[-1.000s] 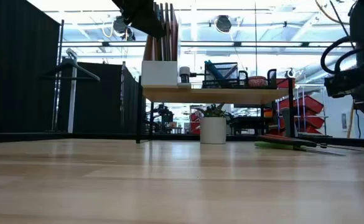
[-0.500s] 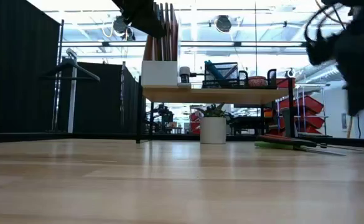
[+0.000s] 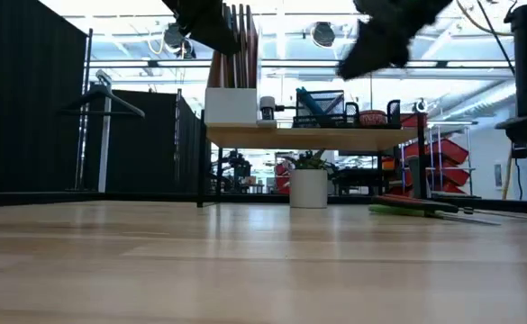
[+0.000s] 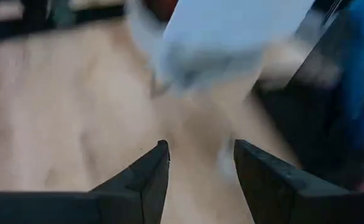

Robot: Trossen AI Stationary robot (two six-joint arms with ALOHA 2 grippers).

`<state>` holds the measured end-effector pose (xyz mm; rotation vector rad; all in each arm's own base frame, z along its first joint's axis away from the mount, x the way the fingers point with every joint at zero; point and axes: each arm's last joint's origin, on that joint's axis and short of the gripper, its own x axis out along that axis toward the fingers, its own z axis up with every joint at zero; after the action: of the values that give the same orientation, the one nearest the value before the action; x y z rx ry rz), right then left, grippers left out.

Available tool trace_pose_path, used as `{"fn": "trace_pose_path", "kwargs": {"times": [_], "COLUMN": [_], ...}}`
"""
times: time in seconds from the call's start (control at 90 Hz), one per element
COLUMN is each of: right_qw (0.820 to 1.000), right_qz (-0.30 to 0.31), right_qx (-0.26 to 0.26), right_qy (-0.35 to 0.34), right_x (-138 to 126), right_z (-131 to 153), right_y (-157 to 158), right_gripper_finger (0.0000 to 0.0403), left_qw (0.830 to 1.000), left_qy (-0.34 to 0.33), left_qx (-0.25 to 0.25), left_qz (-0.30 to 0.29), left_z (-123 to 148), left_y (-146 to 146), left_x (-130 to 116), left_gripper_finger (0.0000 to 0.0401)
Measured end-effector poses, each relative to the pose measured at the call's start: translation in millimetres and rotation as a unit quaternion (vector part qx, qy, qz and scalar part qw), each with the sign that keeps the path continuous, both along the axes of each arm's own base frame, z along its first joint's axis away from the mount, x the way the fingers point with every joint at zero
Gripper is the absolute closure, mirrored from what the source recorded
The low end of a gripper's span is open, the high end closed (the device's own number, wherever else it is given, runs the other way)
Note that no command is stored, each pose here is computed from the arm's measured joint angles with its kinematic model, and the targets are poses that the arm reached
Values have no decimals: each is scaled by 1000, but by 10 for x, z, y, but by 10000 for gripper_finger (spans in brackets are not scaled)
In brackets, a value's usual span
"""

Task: Stock shelves
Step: Remove the blue pen from the desk organizer on the shelf

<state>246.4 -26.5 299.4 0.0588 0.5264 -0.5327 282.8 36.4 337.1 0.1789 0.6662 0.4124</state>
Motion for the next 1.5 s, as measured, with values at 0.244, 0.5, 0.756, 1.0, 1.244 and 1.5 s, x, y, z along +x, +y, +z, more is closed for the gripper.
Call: {"fn": "trace_pose_path", "kwargs": {"times": [0.244, 0.5, 0.756, 1.0, 1.244, 1.5], "right_qw": [988, 989, 989, 991, 994, 995], "right_qz": [-2, -10, -26, -43, -67, -59], "right_qx": [-100, -130, -136, -113, -72, -65], "right_qy": [-117, -75, -47, -53, -55, -52], "right_x": [70, 325, 466, 440, 437, 437], "right_z": [384, 342, 289, 271, 172, 162], "right_y": [-642, -1233, -1501, -1552, -1646, -1641], "right_gripper_finger": [241, 241, 241, 241, 241, 247], "left_qw": [1000, 1000, 1000, 1000, 1000, 1000], "left_qy": [0, 0, -1, -6, -13, -12], "left_qx": [0, 0, 0, 2, 21, 20], "left_qz": [0, 0, 2, 2, -8, -7], "left_z": [0, 0, 1, 9, 36, 34], "left_y": [0, 0, 1, 2, 19, 20], "left_x": [0, 0, 0, 6, 23, 22], "left_gripper_finger": [225, 225, 225, 225, 225, 225]}}
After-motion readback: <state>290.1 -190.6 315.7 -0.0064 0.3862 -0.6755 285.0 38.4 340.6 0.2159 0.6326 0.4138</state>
